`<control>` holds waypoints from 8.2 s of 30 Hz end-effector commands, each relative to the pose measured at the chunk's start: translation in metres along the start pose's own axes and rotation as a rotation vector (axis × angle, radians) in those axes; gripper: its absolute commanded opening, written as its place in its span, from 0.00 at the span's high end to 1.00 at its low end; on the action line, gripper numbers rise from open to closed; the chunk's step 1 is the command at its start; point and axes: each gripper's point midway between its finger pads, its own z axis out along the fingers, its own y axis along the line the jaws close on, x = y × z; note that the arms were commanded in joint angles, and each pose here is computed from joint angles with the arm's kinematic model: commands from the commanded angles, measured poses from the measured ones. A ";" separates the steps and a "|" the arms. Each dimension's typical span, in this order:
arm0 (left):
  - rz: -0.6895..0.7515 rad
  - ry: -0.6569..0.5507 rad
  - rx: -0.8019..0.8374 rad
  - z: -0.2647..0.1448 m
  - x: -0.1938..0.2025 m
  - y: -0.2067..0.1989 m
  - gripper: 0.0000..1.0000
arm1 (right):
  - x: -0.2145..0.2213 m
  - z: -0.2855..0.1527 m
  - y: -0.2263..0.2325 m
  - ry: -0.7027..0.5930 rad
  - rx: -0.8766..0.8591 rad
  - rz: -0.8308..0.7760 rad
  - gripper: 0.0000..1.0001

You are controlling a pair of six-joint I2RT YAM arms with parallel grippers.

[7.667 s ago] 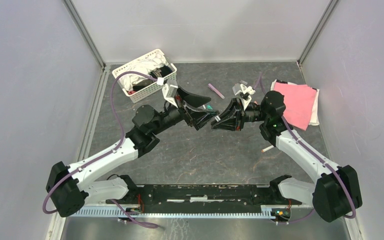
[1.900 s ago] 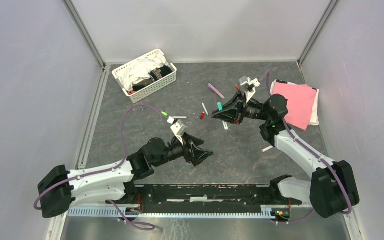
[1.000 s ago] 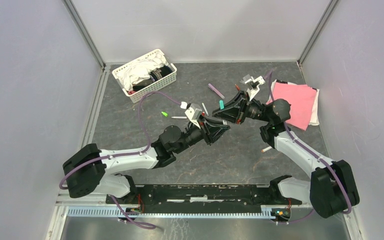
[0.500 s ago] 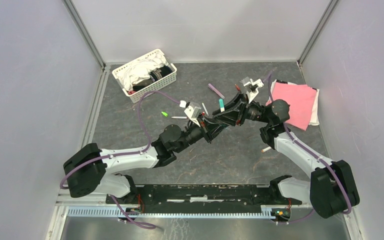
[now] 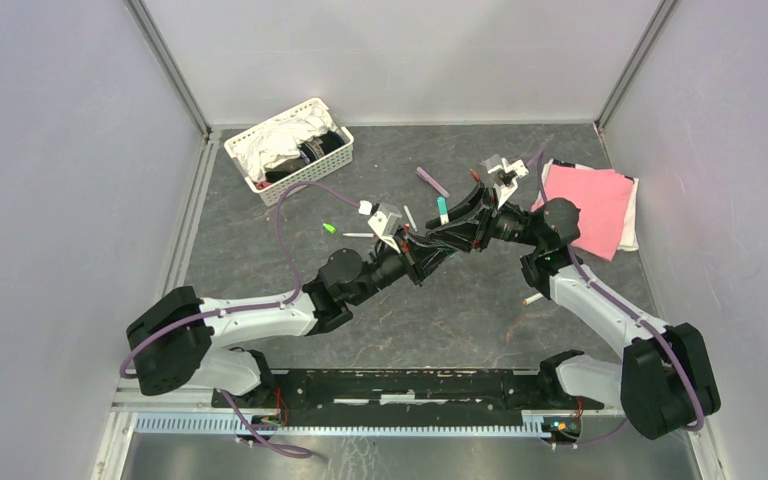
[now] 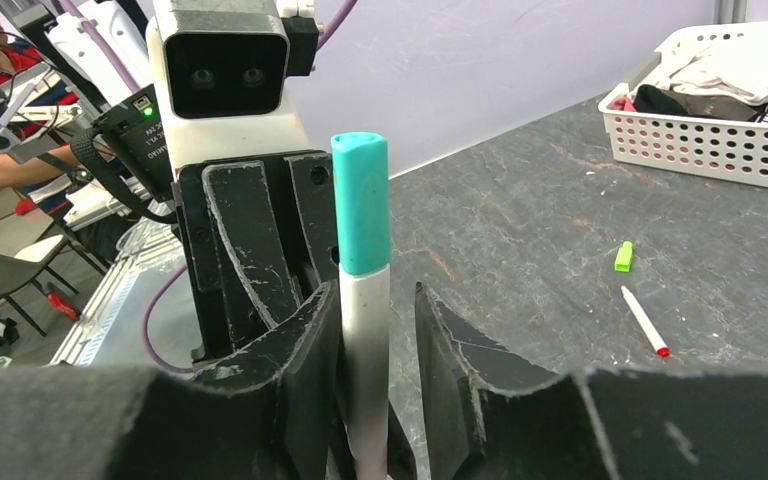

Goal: Insert the pens into the pen caps
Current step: Press the pen cap onto the pen, then place the pen at the center of the board.

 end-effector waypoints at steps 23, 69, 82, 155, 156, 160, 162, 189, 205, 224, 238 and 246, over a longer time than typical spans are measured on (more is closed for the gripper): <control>0.104 -0.002 0.191 -0.077 -0.030 -0.038 0.10 | 0.008 -0.008 0.017 0.048 -0.103 -0.151 1.00; 0.073 0.240 0.244 -0.003 -0.026 -0.038 0.98 | -0.008 0.001 0.027 0.000 -0.142 -0.083 1.00; -0.275 0.564 0.235 -0.050 0.083 -0.043 0.98 | -0.028 0.005 -0.010 0.025 -0.017 -0.192 1.00; 0.023 0.089 -0.057 -0.028 -0.030 -0.021 0.14 | 0.031 -0.019 -0.043 0.200 0.086 -0.288 1.00; 0.050 0.086 -0.080 -0.031 -0.037 -0.018 0.12 | 0.032 -0.019 -0.043 0.202 0.086 -0.288 1.00; 0.128 0.058 -0.163 -0.052 -0.058 -0.005 0.10 | 0.031 -0.020 -0.046 0.203 0.087 -0.282 1.00; 0.147 0.029 -0.179 -0.064 -0.070 -0.004 0.09 | 0.032 -0.022 -0.053 0.203 0.110 -0.276 1.00; 0.196 0.027 -0.571 -0.131 -0.028 0.092 0.01 | 0.092 -0.024 -0.338 0.672 0.788 -0.262 0.86; 0.185 0.052 -0.584 -0.128 -0.020 0.096 0.02 | 0.112 -0.015 -0.375 0.735 0.896 -0.270 0.72; 0.124 0.052 -0.508 -0.124 -0.015 0.083 0.01 | 0.043 0.006 -0.254 0.577 0.506 -0.350 0.59; 0.110 0.122 -0.508 -0.108 -0.003 0.105 0.00 | 0.036 -0.065 -0.156 0.592 0.390 -0.440 0.48; 0.066 0.173 -0.545 -0.097 -0.011 0.140 0.03 | 0.053 -0.095 -0.144 0.532 0.441 -0.436 0.37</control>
